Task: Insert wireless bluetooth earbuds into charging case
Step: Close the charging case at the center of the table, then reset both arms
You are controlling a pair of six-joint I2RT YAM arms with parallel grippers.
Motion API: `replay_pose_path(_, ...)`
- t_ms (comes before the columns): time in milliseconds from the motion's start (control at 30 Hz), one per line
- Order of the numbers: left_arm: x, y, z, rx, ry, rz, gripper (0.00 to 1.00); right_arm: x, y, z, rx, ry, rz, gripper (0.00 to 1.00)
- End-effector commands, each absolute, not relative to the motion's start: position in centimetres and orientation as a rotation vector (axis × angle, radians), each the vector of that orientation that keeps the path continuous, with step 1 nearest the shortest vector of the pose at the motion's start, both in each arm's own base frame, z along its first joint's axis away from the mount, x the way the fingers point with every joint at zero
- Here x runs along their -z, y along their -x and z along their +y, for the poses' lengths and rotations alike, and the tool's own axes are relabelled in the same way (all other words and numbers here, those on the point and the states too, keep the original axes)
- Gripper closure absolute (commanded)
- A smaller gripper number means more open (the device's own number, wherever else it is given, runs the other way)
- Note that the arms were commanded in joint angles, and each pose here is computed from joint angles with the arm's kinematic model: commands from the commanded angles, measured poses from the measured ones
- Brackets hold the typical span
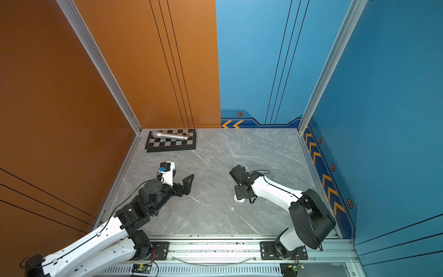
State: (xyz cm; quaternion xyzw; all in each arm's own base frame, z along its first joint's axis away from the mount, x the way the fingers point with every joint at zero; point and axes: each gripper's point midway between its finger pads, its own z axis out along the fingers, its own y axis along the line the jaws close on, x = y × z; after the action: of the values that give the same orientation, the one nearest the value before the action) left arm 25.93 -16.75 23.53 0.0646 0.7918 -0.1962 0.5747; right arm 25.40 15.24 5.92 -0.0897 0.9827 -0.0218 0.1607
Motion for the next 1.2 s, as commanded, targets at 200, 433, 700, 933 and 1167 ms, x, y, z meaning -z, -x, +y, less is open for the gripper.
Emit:
replay_pose_path(200, -21.3, -31.1, -11.8, 0.268, -0.07, 1.988, 0.02, -14.3, -30.9, 10.9, -0.209, 0.022, 2.499, 0.33)
replay_pose_path(433, -17.3, -35.9, -0.8, -0.051, 0.192, 1.982, 0.02, -15.6, -34.2, 0.8, -0.139, -0.207, 2.203, 0.33)
replay_pose_path(700, -11.3, -36.3, 3.4, -0.228, 0.197, 1.999, 0.02, -11.7, -35.4, -3.3, 0.061, -0.251, 1.942, 0.28)
replay_pose_path(933, -10.3, -39.4, 2.2, -0.116, 0.111, 1.95, 0.02, -10.5, -39.1, -2.0, 0.045, -0.158, 1.909, 0.27)
replay_pose_path(1167, -8.8, -39.7, 1.2, -0.116, 0.057, 1.934, 0.02, -9.1, -39.5, -1.6, 0.072, -0.132, 1.92, 0.0)
